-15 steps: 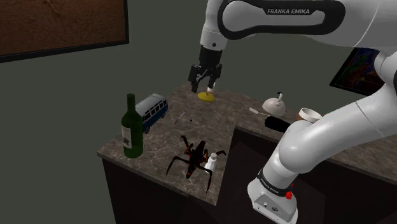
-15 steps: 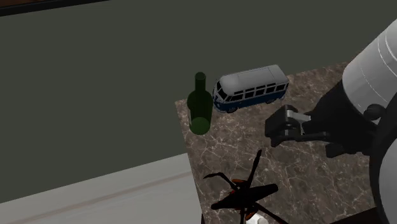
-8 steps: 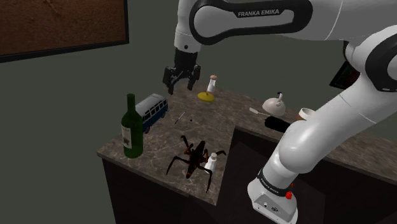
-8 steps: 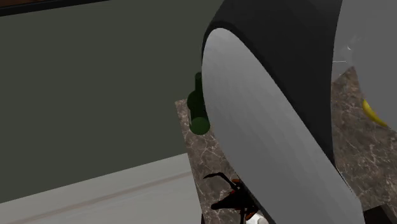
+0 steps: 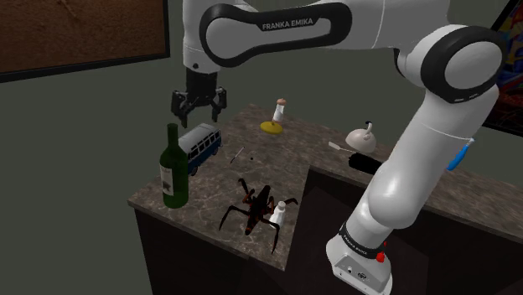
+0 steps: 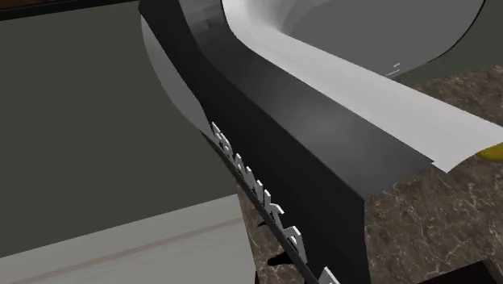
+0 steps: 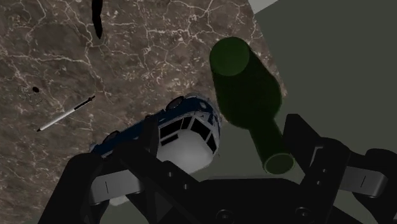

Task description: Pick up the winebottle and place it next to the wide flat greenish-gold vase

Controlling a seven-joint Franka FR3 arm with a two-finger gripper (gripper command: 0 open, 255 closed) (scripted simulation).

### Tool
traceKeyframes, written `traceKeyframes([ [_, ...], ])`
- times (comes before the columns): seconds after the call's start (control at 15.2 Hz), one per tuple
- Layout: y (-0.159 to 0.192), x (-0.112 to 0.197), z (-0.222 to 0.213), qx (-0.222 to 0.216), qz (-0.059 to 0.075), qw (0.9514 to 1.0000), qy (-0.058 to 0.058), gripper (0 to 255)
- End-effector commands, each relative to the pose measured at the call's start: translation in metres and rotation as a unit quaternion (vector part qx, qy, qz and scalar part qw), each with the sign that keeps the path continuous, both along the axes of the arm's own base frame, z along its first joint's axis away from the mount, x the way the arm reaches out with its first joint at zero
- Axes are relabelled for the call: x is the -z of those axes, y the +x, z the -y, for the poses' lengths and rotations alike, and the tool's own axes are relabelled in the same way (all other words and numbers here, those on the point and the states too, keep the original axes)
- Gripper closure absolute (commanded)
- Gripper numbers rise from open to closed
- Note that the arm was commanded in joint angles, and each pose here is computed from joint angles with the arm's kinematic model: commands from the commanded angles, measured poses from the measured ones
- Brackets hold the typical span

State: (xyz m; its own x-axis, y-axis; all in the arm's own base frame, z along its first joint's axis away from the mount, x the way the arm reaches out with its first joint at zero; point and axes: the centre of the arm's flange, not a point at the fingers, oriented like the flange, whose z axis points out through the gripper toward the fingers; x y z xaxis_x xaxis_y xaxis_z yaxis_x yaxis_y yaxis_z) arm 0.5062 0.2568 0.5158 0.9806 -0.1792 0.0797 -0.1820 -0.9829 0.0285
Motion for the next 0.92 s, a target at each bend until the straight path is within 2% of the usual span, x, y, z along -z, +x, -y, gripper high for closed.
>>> traceKeyframes([
  [0.0, 0.016, 0.008, -0.018, 0.006, 0.004, 1.0000, -0.002, 0],
  [0.26, 0.050, 0.019, -0.056, 0.017, 0.012, 0.9998, -0.007, 0],
  [0.86, 0.054, 0.058, -0.053, 0.017, 0.012, 0.9998, -0.007, 0],
])
